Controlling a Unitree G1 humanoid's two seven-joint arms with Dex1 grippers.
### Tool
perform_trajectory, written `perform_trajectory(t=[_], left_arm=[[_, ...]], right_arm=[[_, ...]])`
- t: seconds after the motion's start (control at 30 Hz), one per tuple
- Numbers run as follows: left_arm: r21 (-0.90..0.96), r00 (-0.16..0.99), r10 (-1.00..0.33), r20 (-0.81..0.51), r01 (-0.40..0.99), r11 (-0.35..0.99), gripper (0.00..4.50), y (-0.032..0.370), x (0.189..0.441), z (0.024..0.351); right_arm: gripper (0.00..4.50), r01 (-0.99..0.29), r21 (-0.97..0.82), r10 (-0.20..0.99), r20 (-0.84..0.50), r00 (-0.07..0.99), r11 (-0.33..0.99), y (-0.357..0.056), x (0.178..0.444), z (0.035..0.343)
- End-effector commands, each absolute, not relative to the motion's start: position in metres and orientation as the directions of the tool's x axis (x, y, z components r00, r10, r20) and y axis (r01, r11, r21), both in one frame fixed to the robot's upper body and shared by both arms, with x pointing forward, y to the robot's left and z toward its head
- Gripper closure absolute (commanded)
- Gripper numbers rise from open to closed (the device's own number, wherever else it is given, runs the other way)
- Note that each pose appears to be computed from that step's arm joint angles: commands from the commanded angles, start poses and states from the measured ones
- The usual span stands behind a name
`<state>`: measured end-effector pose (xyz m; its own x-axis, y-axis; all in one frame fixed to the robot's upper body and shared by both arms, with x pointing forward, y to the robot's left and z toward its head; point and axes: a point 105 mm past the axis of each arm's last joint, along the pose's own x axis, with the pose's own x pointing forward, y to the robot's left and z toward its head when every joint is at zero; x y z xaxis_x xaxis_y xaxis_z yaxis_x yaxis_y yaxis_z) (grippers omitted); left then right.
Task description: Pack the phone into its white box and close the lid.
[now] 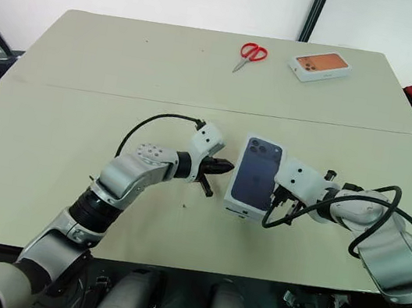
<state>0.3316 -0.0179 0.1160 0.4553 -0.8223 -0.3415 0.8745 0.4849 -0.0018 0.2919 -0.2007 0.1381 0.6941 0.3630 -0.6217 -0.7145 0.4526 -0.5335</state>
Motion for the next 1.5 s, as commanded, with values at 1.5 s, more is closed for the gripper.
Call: perform_trajectory(t=[1.5], left_arm=[[0.066,0.506,-0.832,-0.226,0.86,0.506,4.5,-0.009,0.352,0.161]], right_arm=[[4.45,-0.697,-0.514,0.446,-0.538,0.716,0.5,-0.215,0.285,0.179]])
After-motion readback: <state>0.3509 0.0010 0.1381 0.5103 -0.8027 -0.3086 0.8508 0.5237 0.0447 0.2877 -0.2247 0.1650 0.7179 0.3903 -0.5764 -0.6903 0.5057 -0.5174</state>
